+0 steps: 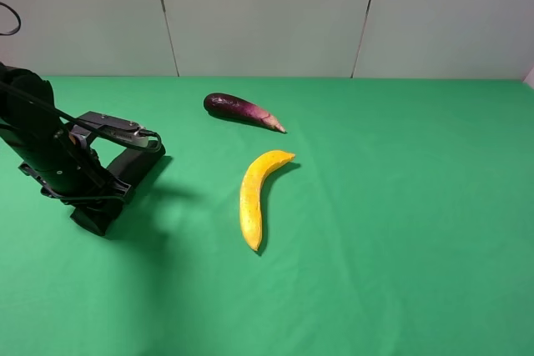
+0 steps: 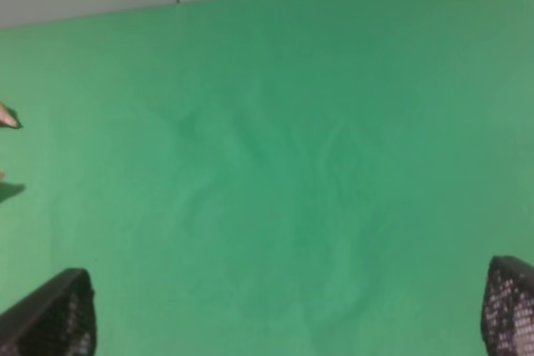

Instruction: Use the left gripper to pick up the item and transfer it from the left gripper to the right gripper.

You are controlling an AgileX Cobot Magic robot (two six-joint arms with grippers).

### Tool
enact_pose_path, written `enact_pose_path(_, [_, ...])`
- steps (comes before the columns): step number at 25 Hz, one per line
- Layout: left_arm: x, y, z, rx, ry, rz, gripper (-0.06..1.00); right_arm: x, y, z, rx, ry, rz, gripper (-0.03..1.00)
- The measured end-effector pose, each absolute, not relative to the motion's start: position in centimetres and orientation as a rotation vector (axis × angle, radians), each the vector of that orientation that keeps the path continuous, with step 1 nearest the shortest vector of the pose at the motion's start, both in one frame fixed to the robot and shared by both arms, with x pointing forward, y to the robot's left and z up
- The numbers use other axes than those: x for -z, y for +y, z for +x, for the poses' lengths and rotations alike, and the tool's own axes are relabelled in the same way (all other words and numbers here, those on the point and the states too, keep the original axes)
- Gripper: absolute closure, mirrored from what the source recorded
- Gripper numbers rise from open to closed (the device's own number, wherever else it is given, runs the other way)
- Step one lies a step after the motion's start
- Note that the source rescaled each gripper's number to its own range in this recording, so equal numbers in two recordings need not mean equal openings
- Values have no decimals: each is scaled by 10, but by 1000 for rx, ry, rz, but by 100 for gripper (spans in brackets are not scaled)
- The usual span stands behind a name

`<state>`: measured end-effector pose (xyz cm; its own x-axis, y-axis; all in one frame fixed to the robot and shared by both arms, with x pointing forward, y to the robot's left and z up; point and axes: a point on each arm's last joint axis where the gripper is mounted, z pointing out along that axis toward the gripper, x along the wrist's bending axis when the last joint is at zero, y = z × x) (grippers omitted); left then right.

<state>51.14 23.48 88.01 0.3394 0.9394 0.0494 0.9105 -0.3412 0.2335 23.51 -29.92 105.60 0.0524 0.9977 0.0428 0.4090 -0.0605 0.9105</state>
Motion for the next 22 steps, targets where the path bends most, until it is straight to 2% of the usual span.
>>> enact_pose_path(15, [-881,235,512,-267,1693,2429,90,-1056,-299,235,-986,1454,1576,-3])
enact_pose_path(22, [-900,235,511,-324,1662,2389,90,-1056,-299,235,-986,1454,1576,-3])
